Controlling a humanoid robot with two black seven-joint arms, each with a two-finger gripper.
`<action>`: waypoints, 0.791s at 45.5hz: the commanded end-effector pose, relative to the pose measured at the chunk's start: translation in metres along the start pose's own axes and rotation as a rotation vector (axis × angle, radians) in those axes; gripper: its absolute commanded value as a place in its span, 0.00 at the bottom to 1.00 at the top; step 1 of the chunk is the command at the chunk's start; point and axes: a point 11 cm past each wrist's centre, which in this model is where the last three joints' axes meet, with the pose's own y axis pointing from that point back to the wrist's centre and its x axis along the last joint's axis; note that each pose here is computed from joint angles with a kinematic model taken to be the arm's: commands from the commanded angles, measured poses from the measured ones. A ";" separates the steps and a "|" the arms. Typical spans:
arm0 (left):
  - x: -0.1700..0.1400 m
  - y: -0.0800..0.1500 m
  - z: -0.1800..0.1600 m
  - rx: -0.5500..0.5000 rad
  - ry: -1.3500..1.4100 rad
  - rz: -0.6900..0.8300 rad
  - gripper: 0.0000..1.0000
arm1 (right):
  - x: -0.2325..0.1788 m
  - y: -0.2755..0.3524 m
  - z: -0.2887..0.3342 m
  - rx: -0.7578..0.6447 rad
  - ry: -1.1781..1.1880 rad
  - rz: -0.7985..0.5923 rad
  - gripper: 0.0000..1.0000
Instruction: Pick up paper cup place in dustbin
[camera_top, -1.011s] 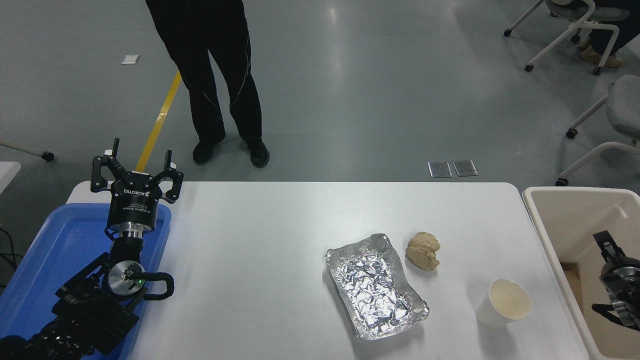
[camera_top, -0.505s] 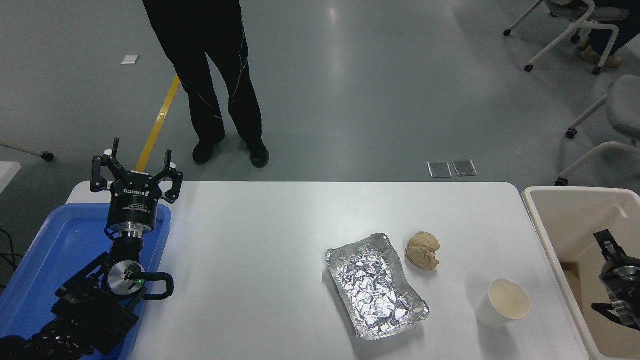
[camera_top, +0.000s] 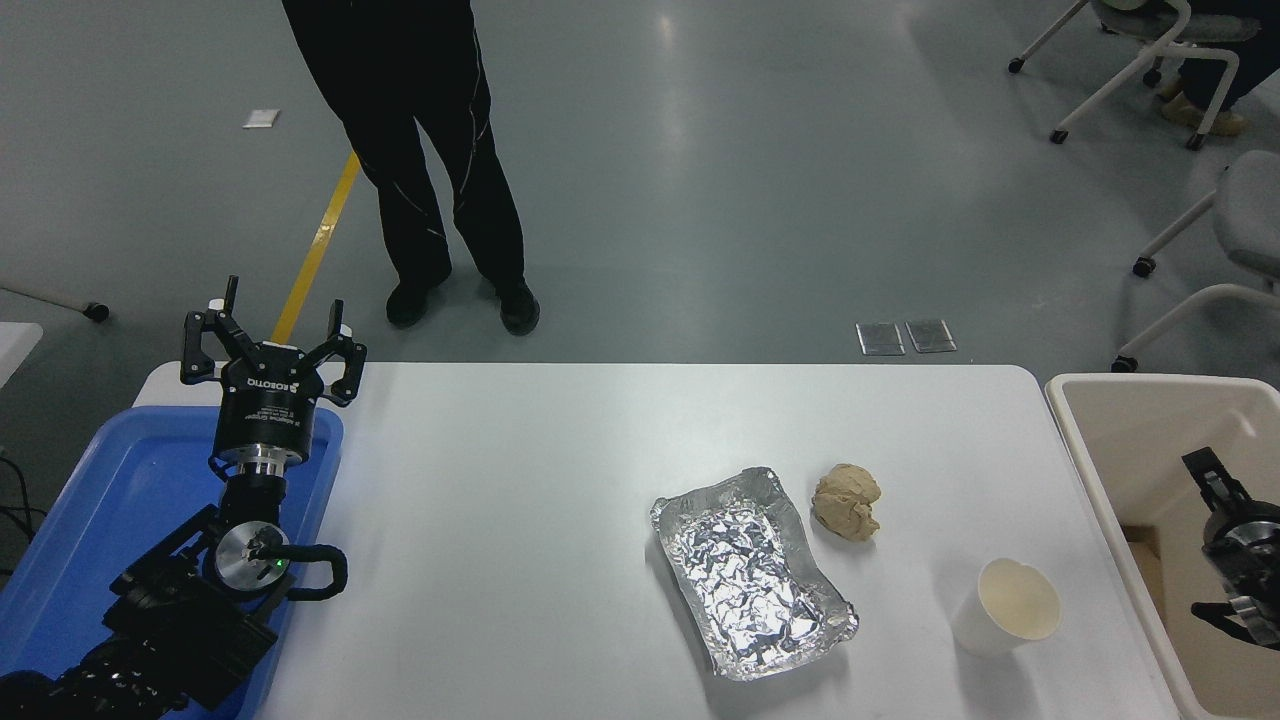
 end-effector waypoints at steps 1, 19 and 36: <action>0.001 0.001 0.000 0.000 -0.001 0.003 0.99 | 0.010 -0.001 -0.004 0.026 0.174 -0.005 1.00; 0.000 0.001 0.000 0.001 -0.001 0.001 0.99 | 0.051 0.015 -0.070 0.099 0.030 -0.195 1.00; 0.000 0.000 0.000 0.001 0.000 -0.002 0.99 | 0.069 0.109 -0.238 0.361 0.421 -0.441 1.00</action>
